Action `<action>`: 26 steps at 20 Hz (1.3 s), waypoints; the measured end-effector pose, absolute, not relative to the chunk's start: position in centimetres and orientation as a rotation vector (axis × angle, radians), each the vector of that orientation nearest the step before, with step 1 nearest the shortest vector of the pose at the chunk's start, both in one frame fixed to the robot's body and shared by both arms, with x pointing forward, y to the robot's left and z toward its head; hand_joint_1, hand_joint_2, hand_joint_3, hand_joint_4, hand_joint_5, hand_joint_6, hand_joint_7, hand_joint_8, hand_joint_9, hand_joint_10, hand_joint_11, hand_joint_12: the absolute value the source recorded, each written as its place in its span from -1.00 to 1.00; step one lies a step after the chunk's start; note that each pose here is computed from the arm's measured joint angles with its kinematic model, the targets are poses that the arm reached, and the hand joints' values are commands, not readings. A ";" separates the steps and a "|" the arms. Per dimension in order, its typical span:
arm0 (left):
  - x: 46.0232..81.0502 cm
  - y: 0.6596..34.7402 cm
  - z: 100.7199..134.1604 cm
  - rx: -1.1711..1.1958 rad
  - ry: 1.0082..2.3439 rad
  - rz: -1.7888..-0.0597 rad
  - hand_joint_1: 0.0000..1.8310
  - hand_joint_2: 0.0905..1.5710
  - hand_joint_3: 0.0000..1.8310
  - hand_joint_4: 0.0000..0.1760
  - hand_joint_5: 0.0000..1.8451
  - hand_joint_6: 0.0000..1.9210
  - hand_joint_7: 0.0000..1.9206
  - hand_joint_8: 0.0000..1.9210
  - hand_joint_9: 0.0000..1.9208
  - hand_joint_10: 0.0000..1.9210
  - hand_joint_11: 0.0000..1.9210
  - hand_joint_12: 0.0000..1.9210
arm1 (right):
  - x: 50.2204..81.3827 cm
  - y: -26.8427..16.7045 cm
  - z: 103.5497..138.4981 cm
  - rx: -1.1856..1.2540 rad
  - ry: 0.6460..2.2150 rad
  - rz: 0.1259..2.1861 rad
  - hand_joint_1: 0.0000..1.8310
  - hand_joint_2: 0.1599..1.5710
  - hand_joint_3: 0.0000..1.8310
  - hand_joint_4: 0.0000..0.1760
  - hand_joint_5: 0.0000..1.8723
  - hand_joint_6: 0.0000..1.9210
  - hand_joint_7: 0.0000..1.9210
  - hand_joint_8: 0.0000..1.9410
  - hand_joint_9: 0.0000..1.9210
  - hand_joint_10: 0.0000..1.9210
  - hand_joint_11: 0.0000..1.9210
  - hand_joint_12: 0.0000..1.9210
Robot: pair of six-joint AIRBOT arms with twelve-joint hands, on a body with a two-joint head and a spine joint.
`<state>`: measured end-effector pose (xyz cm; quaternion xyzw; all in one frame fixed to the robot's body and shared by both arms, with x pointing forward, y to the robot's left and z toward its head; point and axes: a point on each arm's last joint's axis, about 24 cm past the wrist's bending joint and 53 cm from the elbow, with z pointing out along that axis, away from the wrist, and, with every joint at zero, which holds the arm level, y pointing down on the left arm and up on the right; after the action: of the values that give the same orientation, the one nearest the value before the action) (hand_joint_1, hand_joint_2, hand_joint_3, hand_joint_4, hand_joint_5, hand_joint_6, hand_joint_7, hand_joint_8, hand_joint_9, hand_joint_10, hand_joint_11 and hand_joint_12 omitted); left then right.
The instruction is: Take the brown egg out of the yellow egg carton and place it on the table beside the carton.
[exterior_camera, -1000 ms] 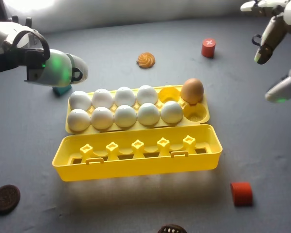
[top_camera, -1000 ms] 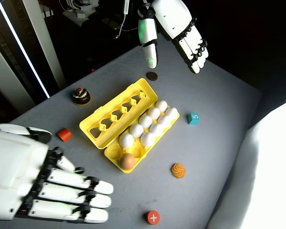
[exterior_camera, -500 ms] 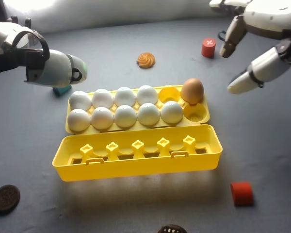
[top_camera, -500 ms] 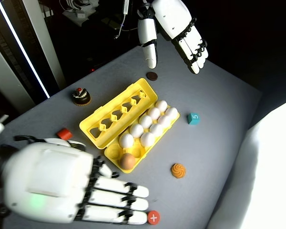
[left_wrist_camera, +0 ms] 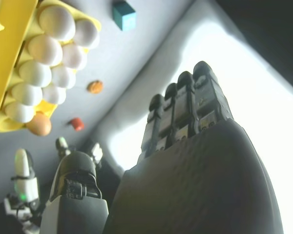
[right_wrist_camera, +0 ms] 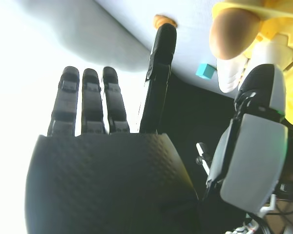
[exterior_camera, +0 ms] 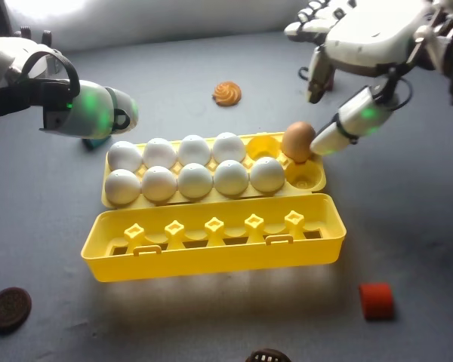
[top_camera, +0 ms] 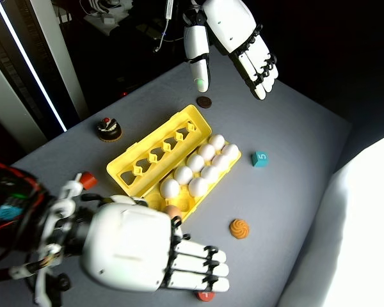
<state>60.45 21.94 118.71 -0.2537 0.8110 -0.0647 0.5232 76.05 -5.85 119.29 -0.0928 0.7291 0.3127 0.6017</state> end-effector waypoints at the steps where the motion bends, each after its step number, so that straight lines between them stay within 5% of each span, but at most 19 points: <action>1: 60.4 22.0 118.7 -0.608 1.942 -0.154 -1.00 0.48 -1.00 -1.00 -0.95 -0.99 -0.96 -0.99 -0.99 -1.00 -1.00 -1.00 | 76.2 -5.3 119.2 -0.217 1.687 0.728 -0.38 -0.22 -1.00 1.00 0.04 -0.99 -0.89 -0.98 -1.00 -1.00 -1.00 -1.00; 6: 60.4 21.9 118.6 -0.611 1.945 -0.155 -1.00 0.47 -1.00 -1.00 -0.99 -1.00 -0.99 -1.00 -1.00 -1.00 -1.00 -1.00 | 77.3 -4.2 119.0 -0.219 1.672 0.723 -0.36 -0.19 -1.00 1.00 0.04 -0.99 -0.91 -0.99 -1.00 -1.00 -1.00 -1.00; 8: 60.4 21.9 118.6 -0.611 1.947 -0.156 -1.00 0.47 -1.00 -1.00 -0.99 -1.00 -0.99 -1.00 -1.00 -1.00 -1.00 -1.00 | 77.2 -3.5 119.0 -0.222 1.665 0.734 -0.29 -0.20 -1.00 0.82 0.06 -0.99 -0.87 -0.98 -1.00 -1.00 -1.00 -1.00; 10: 60.4 21.9 118.6 -0.612 1.947 -0.157 -1.00 0.46 -1.00 -1.00 -1.00 -1.00 -1.00 -1.00 -1.00 -1.00 -1.00 -1.00 | 76.9 -2.8 118.8 -0.233 1.656 0.744 -0.33 -0.20 -1.00 0.99 0.06 -0.99 -0.85 -0.98 -1.00 -1.00 -1.00 -1.00; 14: 60.4 22.0 118.6 -0.612 1.947 -0.154 -1.00 0.46 -1.00 -1.00 -1.00 -1.00 -1.00 -1.00 -1.00 -1.00 -1.00 -1.00 | 76.6 -2.1 118.1 -0.253 1.668 0.744 -0.33 -0.18 -1.00 0.99 0.05 -1.00 -0.91 -1.00 -1.00 -1.00 -1.00 -1.00; 15: 60.4 21.9 118.6 -0.612 1.947 -0.155 -1.00 0.47 -1.00 -1.00 -0.99 -1.00 -1.00 -1.00 -1.00 -1.00 -1.00 -1.00 | 76.7 -2.3 118.2 -0.250 1.663 0.743 -0.27 -0.19 -1.00 0.52 0.07 -0.99 -0.87 -0.98 -1.00 -1.00 -1.00 -1.00; 16: 60.4 21.9 118.6 -0.611 1.947 -0.158 -1.00 0.47 -1.00 -1.00 -0.99 -1.00 -1.00 -1.00 -1.00 -1.00 -1.00 -1.00 | 76.6 -2.4 118.1 -0.249 1.661 0.742 -0.33 -0.17 -0.99 0.90 0.05 -1.00 -0.88 -0.99 -1.00 -1.00 -1.00 -1.00; 20: 60.4 21.9 118.6 -0.611 1.947 -0.156 -1.00 0.48 -1.00 -1.00 -0.98 -0.99 -0.99 -1.00 -1.00 -1.00 -1.00 -1.00 | 76.5 -2.4 117.4 -0.249 1.675 0.741 -0.26 -0.19 -1.00 0.89 0.11 -0.98 -0.85 -0.99 -1.00 -1.00 -1.00 -1.00; 21: 60.4 21.9 118.6 -0.611 1.947 -0.156 -1.00 0.48 -1.00 -1.00 -0.98 -0.99 -0.99 -1.00 -1.00 -1.00 -1.00 -1.00 | 76.5 -2.4 117.5 -0.251 1.673 0.740 -0.24 -0.19 -1.00 0.76 0.13 -0.99 -0.83 -0.99 -1.00 -1.00 -1.00 -1.00; 22: 60.4 21.9 118.6 -0.611 1.947 -0.156 -1.00 0.47 -1.00 -1.00 -0.99 -1.00 -0.99 -1.00 -1.00 -1.00 -1.00 -1.00 | 76.5 -2.4 117.5 -0.250 1.673 0.740 -0.26 -0.18 -1.00 0.95 0.16 -0.98 -0.83 -0.99 -1.00 -1.00 -1.00 -1.00; 26: 60.4 21.9 118.6 -0.611 1.947 -0.156 -1.00 0.47 -1.00 -1.00 -0.98 -0.99 -0.99 -1.00 -1.00 -1.00 -1.00 -1.00 | 76.5 -2.4 117.5 -0.255 1.672 0.738 -0.29 -0.16 -0.99 1.00 0.15 -0.99 -0.85 -1.00 -1.00 -1.00 -1.00 -1.00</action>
<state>60.39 21.92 118.58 -0.2551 0.8123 -0.0650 0.5205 76.52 -2.40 117.48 -0.1101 0.7225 0.3188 0.6036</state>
